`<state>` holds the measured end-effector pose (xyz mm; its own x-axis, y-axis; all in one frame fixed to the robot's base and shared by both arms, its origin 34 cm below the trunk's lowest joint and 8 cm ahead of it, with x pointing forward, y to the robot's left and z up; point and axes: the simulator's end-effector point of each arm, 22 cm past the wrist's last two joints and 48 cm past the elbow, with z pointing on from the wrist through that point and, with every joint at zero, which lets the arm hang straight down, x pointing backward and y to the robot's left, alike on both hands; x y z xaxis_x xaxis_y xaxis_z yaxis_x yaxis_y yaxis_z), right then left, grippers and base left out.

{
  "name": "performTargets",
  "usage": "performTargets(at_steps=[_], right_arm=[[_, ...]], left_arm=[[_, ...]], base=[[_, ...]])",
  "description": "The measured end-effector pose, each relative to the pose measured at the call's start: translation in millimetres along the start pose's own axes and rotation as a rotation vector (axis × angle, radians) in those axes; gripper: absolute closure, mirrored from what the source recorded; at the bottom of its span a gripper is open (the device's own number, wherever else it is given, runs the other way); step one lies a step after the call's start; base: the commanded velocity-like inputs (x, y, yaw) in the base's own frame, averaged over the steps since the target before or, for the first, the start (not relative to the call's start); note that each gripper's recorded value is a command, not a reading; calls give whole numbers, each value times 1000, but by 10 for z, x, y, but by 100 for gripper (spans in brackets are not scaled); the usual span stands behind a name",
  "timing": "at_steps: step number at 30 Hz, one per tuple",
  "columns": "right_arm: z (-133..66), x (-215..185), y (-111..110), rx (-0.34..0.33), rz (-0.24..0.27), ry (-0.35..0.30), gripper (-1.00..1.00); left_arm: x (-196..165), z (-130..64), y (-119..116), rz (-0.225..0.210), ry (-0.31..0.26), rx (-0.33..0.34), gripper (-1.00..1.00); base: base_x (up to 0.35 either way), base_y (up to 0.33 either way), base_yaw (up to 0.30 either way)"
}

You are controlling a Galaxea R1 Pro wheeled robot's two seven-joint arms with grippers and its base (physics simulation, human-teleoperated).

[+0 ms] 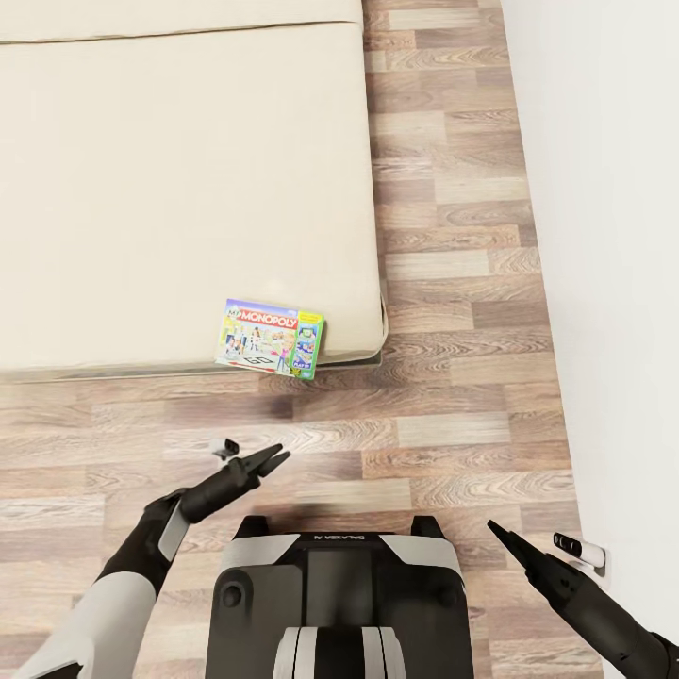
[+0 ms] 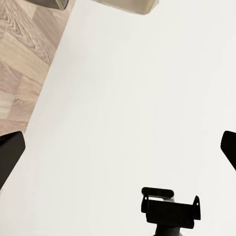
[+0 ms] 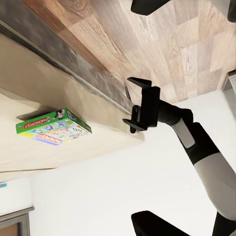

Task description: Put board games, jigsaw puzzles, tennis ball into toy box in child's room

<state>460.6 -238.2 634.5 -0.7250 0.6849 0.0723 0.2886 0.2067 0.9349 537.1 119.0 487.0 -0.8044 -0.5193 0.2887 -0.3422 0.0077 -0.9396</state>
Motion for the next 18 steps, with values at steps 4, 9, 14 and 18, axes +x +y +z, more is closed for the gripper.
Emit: performTargets(at_steps=[4, 9, 14, 18], right_arm=[[-1, 0, -2, 1, 0, 0, -100], [-3, -2, -3, 1, 0, 1, -100], [-6, -4, -2, 1, -1, 2, -100], [-10, -6, -4, 1, -1, 2, -100]], left_arm=[[-38, 3, 35, 10, -8, -23, -100], [-112, 14, 116, 35, -17, -79, -100], [-146, 58, 141, 44, -31, -100, -100], [-208, 118, 83, 58, -63, -86, -100]], base=[[0, 0, 0], [0, 0, 0], [0, 0, 0], [0, 0, 0]])
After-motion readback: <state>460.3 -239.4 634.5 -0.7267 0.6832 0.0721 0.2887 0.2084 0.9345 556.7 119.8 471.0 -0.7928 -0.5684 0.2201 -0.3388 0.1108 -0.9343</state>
